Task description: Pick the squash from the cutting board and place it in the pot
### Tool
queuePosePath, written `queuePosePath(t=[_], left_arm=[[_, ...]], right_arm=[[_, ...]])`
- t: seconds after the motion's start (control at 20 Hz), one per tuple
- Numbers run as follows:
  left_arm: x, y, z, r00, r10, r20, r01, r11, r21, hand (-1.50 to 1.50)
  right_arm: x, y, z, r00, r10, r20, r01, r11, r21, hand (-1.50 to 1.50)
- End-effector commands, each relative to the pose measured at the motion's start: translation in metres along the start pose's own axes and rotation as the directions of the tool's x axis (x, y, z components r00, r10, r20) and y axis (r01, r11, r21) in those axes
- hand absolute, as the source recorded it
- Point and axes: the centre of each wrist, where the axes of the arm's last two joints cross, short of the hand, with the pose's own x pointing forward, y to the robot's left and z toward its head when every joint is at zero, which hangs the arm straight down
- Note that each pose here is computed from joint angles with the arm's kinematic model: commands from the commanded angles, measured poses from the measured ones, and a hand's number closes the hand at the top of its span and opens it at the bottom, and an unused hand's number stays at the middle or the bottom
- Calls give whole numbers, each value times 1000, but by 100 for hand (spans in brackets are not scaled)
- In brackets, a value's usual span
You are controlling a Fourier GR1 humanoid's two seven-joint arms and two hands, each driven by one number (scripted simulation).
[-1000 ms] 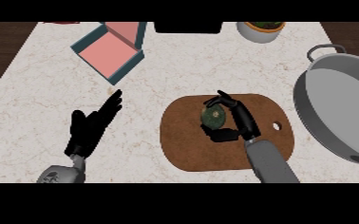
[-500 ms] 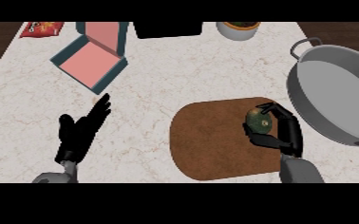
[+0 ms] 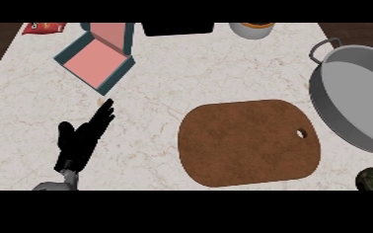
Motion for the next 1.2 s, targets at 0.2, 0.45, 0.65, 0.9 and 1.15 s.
queuePosePath(t=[0.2, 0.45, 0.65, 0.9, 1.15], left_arm=[[11, -23, -10, 1000, -15, 22, 17, 998, -58, 0], [15, -11, -18, 1000, -11, 10, 12, 995, -96, 0], [30, -19, -10, 999, -33, 13, 34, 995, -91, 0], [24, -27, -26, 999, -28, 44, 31, 997, -75, 0], [12, -33, -22, 1000, -10, 28, 13, 995, -102, 0]], right_arm=[[52, -78, 29, 977, 215, 6, -211, 962, -176, 150], [95, -83, 26, 943, 330, 38, -318, 928, -193, 150], [137, -68, 0, 926, 376, 8, -366, 906, -214, 150], [194, -51, -39, 900, 436, -7, -428, 880, -204, 150], [233, -44, -81, 844, 533, -61, -537, 839, -87, 150]])
